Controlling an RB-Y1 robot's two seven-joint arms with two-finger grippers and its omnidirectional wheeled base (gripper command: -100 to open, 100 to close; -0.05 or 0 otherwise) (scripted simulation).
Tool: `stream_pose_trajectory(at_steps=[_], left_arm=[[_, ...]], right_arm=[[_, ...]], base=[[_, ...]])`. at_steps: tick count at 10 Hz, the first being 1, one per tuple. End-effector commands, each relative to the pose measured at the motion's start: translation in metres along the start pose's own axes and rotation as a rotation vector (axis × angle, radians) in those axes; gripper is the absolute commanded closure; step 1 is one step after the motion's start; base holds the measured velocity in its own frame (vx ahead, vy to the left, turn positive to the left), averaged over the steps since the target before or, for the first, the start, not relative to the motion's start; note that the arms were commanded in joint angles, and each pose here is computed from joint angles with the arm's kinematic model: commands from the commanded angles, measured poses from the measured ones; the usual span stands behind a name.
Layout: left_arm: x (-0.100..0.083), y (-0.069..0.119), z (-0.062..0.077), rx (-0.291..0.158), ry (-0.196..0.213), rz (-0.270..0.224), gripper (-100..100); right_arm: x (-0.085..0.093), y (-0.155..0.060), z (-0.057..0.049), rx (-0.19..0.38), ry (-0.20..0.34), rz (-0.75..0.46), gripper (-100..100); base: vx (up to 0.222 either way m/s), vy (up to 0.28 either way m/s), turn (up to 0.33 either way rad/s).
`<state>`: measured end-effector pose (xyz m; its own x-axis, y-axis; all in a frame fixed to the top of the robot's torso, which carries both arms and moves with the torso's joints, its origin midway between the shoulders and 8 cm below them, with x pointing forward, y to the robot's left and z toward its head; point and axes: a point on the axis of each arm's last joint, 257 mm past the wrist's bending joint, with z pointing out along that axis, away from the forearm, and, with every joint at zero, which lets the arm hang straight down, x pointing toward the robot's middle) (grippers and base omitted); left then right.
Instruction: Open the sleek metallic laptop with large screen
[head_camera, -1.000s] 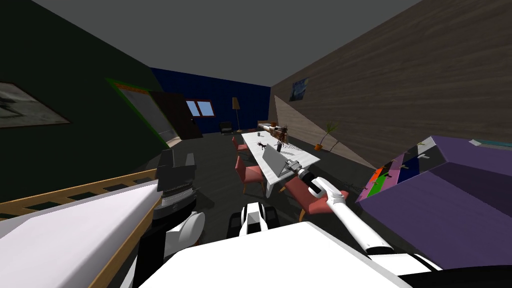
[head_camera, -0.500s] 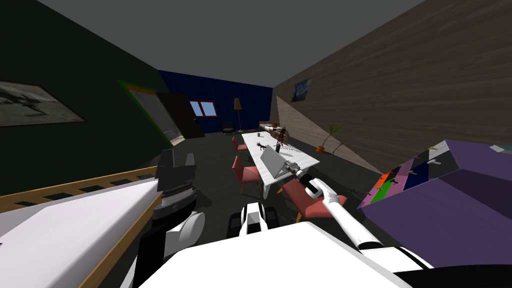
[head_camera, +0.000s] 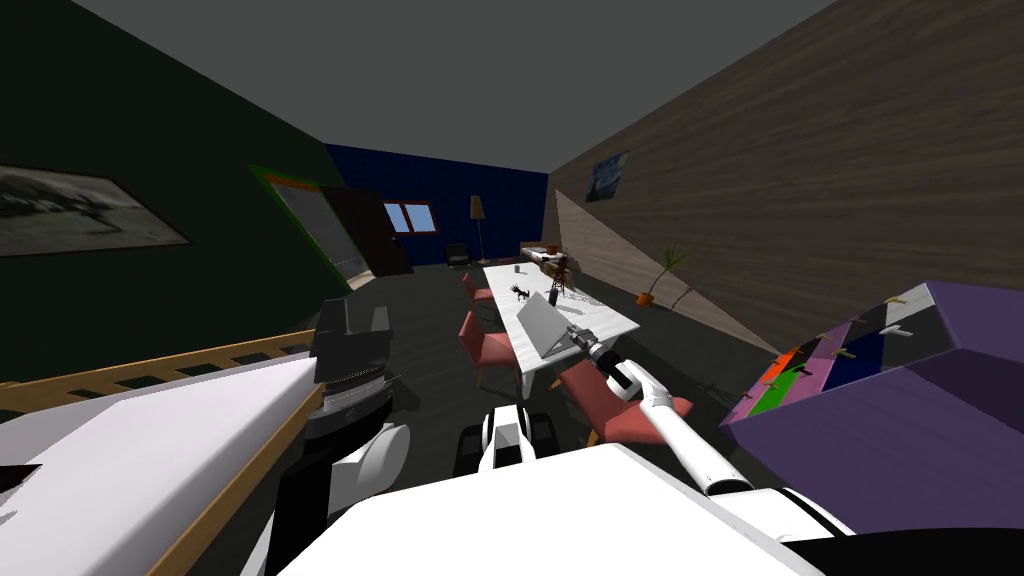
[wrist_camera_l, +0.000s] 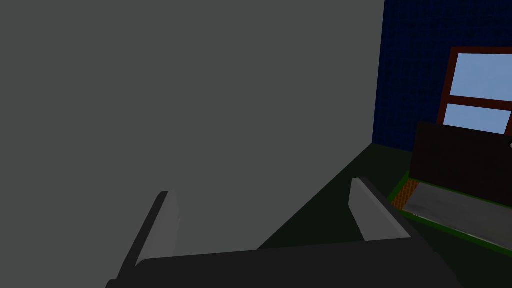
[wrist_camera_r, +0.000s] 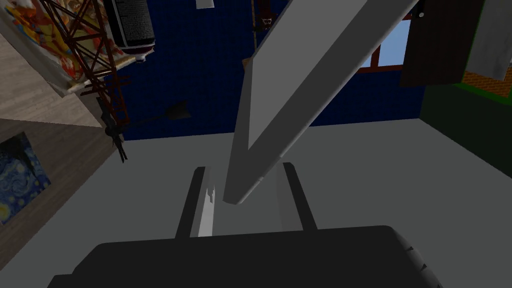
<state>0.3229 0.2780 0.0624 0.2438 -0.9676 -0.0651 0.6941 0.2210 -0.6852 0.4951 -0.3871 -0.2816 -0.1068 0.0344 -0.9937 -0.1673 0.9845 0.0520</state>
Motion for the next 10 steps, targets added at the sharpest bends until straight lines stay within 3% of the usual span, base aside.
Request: stream_pose_trajectory(at_steps=[1, 7, 9, 10], left_arm=[[0.000, 0.000, 0.000, 0.000, 0.000, 0.000, 0], [0.000, 0.000, 0.000, 0.000, 0.000, 0.000, 0], [0.000, 0.000, 0.000, 0.000, 0.000, 0.000, 0], [0.000, 0.000, 0.000, 0.000, 0.000, 0.000, 0]], right_arm=[[0.020, 0.012, -0.002, -0.003, 0.007, 0.084, 100], [0.075, 0.056, -0.007, -0.008, 0.025, 0.334, 100], [0.083, 0.065, -0.008, -0.009, 0.028, 0.376, 100], [0.065, 0.045, 0.001, 0.005, 0.017, 0.355, -100]], base=[[0.022, -0.129, 0.026], [0.030, -0.142, 0.027], [0.016, -0.086, 0.013], [-0.038, -0.021, 0.072]])
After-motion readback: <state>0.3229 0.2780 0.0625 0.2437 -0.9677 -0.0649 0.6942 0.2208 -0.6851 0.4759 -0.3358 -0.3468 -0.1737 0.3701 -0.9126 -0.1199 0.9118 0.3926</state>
